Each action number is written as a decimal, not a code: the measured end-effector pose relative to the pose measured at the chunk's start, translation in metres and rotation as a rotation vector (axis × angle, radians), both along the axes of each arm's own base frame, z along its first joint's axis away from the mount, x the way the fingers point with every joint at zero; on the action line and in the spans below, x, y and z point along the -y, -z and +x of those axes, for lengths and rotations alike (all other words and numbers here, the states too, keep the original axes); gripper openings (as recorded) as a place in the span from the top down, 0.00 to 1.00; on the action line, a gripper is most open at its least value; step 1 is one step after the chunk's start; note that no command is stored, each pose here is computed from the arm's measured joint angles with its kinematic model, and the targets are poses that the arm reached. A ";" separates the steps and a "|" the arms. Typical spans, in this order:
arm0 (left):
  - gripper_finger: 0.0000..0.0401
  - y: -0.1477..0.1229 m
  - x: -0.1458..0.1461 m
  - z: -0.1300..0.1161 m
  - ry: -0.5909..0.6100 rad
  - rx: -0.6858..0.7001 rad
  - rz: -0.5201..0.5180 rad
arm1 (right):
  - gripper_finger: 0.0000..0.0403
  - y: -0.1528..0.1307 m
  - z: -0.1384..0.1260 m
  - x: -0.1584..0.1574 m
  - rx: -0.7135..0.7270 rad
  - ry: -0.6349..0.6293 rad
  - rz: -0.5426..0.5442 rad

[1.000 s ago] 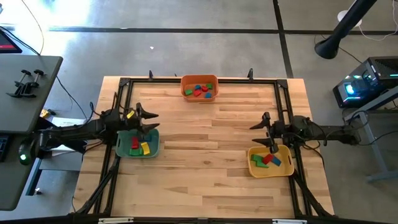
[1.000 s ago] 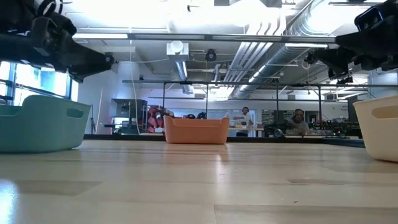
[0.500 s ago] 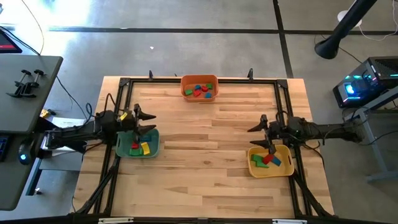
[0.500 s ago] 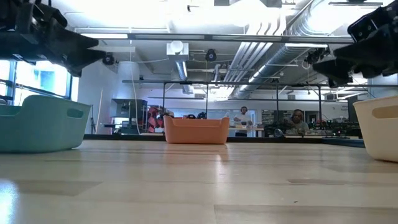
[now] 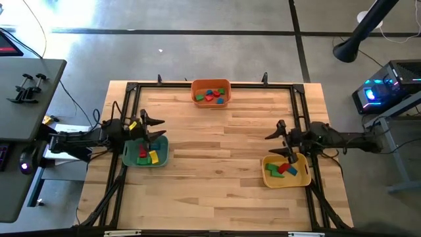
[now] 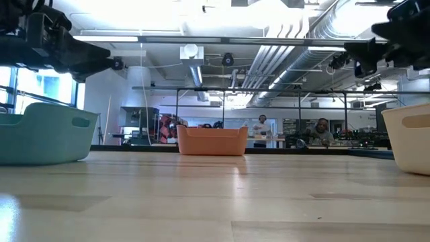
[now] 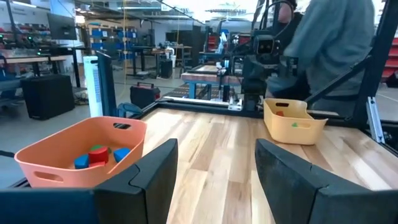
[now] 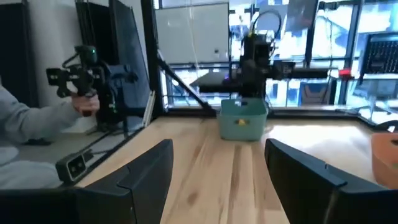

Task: Sort blocks by size
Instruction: Return to Home Position

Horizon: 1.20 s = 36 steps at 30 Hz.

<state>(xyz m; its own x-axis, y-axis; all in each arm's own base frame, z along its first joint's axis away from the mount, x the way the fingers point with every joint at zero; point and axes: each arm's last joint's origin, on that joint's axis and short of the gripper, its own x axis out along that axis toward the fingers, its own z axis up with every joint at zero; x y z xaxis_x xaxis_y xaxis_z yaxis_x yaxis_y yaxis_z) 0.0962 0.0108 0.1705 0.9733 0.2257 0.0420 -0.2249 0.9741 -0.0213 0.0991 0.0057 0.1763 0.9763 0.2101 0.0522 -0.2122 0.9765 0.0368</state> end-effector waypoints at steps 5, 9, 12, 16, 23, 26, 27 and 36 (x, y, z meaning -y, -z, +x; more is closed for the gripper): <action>0.50 0.000 0.000 0.000 0.003 -0.001 -0.003 | 0.38 -0.003 -0.006 0.002 -0.027 0.008 -0.005; 0.50 0.000 0.000 0.000 0.003 -0.002 -0.021 | 0.38 -0.006 -0.006 0.002 -0.008 0.000 -0.015; 0.50 0.001 0.000 0.001 0.003 -0.002 -0.048 | 0.38 -0.003 -0.006 0.000 -0.002 -0.075 -0.084; 0.50 0.001 0.000 0.001 0.005 0.010 -0.098 | 0.38 0.002 -0.005 -0.003 0.015 -0.133 -0.159; 0.50 0.002 0.000 0.002 -0.004 -0.010 -0.086 | 0.38 0.004 -0.003 -0.002 0.047 -0.081 -0.129; 0.50 0.002 -0.001 0.002 -0.020 -0.005 -0.090 | 0.38 0.005 -0.002 0.001 0.015 0.019 -0.074; 0.50 0.002 -0.001 0.002 -0.022 -0.005 -0.089 | 0.38 0.006 -0.002 0.002 0.007 0.046 -0.068; 0.50 0.005 -0.001 0.004 -0.026 -0.055 -0.045 | 0.38 0.008 -0.001 0.004 -0.023 0.114 -0.017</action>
<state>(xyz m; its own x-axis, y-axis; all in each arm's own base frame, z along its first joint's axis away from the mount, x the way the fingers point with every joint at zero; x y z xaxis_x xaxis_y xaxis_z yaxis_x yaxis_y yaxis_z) 0.1003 0.0118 0.1656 0.9678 0.2509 -0.0217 -0.2517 0.9664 -0.0516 0.0979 0.0016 0.1688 0.9948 0.0979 0.0271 -0.0985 0.9949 0.0236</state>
